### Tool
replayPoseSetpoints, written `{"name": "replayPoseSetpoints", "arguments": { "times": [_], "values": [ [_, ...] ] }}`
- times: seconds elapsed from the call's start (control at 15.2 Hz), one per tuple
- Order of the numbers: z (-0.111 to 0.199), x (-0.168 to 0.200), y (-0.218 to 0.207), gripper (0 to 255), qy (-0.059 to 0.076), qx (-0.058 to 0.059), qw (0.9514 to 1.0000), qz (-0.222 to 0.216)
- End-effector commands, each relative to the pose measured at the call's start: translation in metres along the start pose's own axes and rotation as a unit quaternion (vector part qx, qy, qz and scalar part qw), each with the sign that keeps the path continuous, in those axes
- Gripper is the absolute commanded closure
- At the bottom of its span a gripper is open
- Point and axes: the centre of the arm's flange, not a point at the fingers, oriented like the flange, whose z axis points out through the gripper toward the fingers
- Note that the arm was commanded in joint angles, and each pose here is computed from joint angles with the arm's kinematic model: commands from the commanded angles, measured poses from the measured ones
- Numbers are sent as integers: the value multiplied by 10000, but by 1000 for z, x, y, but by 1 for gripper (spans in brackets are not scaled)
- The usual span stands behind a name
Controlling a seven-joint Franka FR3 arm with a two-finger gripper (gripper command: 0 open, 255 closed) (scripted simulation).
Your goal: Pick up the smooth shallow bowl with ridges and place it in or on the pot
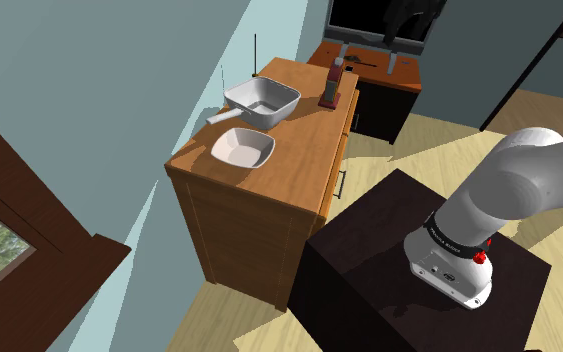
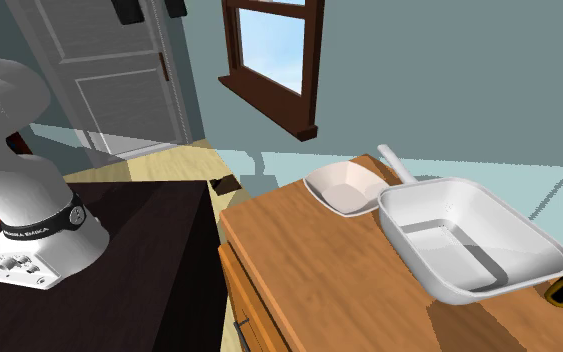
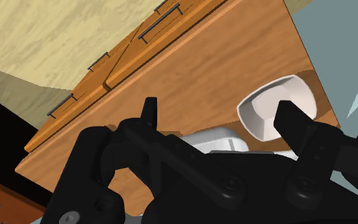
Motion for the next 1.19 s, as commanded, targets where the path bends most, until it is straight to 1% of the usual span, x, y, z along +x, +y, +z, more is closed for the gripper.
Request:
{"name": "replayPoseSetpoints", "arguments": {
  "times": [0.0, 0.53, 0.79, 1.12],
  "values": [
    [0, 0, 0, 0, 0, 0, 10000, 0],
    [76, 50, -52, 0, -23, 86, 9981, -608],
    [113, 73, -81, 0, -34, 129, 9958, -911],
    [160, 98, -119, 0, -48, 182, 9915, -1288]
  ]
}}
